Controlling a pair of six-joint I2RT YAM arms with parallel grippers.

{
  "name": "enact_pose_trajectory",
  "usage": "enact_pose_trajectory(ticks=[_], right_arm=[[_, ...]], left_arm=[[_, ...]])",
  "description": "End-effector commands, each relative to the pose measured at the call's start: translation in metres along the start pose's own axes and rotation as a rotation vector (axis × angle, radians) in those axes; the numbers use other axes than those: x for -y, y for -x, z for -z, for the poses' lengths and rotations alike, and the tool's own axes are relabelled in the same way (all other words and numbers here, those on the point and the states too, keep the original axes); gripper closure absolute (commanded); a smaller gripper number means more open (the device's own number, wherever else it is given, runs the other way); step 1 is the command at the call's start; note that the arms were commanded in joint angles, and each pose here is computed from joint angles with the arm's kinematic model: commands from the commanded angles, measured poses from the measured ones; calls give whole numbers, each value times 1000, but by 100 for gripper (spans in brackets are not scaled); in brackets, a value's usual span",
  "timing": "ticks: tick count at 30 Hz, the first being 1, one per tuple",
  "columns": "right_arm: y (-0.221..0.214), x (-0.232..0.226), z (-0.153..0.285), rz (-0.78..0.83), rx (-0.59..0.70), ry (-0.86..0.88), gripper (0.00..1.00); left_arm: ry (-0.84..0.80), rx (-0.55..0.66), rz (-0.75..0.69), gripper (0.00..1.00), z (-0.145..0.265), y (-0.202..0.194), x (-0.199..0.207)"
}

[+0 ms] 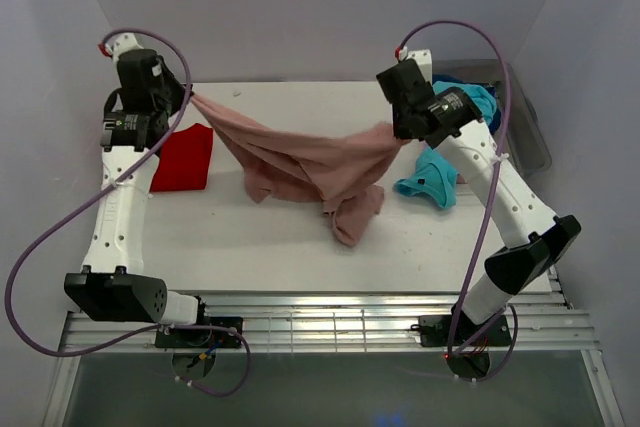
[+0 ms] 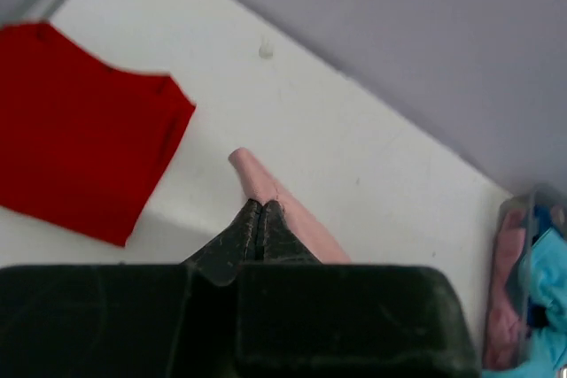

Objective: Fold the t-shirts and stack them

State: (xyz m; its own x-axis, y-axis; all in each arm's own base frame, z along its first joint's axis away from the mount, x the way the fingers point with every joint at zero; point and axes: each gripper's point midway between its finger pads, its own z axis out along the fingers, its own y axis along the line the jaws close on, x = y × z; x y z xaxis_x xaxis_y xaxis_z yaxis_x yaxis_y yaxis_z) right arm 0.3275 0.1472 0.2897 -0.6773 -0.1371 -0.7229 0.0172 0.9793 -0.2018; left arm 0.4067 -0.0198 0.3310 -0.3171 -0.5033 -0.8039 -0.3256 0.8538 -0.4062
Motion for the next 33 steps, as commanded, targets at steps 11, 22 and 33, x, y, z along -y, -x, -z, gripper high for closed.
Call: enact_pose_trajectory(ticks=[11,22,33], right_arm=[[149,67,48,-152,393,121,92],[138,85,177,-122,622,391,92],[133,112,295,-225,869,587,92]], left_arm=[[-88,157,36,100,37,94,24],[-240,269,187,100,172,93,25],[-401,325,198,100,282,128,43]])
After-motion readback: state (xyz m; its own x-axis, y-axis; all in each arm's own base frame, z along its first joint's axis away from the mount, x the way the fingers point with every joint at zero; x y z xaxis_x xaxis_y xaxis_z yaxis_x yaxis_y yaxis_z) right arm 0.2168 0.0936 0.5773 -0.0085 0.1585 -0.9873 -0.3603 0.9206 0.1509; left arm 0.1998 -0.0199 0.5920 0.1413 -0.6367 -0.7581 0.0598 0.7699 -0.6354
